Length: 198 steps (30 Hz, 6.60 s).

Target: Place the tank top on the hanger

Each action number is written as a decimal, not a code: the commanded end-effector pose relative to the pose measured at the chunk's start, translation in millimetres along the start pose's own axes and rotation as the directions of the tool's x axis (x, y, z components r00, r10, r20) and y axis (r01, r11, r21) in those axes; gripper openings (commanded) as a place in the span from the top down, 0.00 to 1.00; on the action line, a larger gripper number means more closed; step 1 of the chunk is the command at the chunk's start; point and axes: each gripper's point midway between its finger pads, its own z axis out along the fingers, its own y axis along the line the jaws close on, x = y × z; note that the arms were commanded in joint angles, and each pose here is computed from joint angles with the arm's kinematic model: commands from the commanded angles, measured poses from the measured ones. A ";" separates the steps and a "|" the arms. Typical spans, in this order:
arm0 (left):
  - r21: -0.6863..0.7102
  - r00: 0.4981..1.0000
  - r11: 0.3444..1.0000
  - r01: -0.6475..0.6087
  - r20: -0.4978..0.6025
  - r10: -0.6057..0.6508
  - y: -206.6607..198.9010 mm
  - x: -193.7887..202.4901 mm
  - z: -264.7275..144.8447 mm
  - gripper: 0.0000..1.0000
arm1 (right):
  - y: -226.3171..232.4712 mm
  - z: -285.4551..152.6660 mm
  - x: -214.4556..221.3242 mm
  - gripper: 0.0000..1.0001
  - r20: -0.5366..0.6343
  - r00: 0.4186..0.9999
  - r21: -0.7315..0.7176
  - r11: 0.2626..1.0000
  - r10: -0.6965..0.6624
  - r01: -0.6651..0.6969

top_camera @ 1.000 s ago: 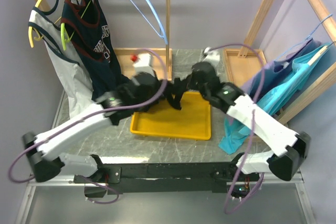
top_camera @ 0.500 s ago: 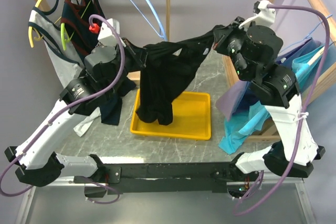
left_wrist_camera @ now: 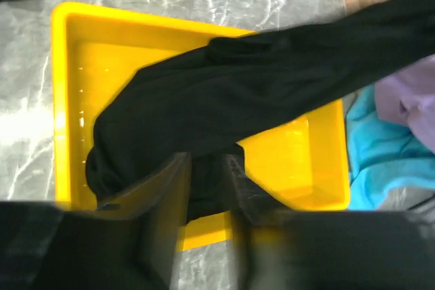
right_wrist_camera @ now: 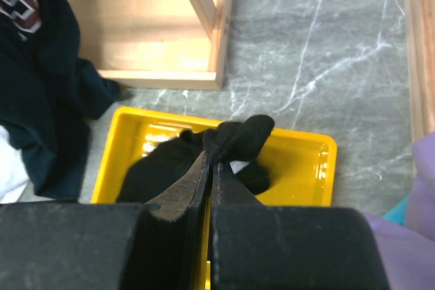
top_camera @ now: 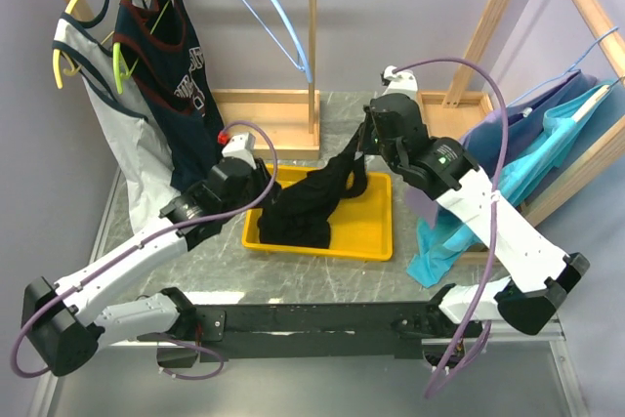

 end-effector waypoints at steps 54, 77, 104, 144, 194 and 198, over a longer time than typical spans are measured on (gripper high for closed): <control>-0.161 0.790 0.987 -0.021 0.602 0.115 -120.1 -310.5 -48.9 0.24 | 19.7 -24.9 88.4 0.26 -0.082 0.993 -0.188 0.977 0.085 -0.099; -0.642 0.653 0.760 -0.098 0.535 0.536 -123.8 -306.2 44.2 0.27 | 12.6 -33.3 106.7 0.25 -0.101 0.989 -0.212 0.968 0.112 -0.131; -0.671 0.638 0.741 -0.017 0.563 0.525 -114.3 -326.9 1.6 0.99 | 16.8 -33.5 103.4 0.24 -0.101 0.990 -0.224 0.968 0.096 -0.117; 0.308 0.867 0.837 -0.453 0.369 0.334 -87.7 -115.7 -176.1 0.99 | -32.0 -0.2 218.8 0.43 -0.291 0.956 -0.035 0.998 0.041 -0.053; 0.465 0.862 0.747 -0.476 0.077 0.501 -64.0 -8.0 -144.1 0.99 | -100.5 92.4 194.0 1.00 -0.200 0.969 0.310 0.947 0.149 -0.082; 0.439 0.864 0.757 -0.484 0.103 0.493 -65.5 -15.2 -136.8 0.99 | -87.4 77.9 183.4 1.00 -0.186 0.974 0.273 0.959 0.133 -0.079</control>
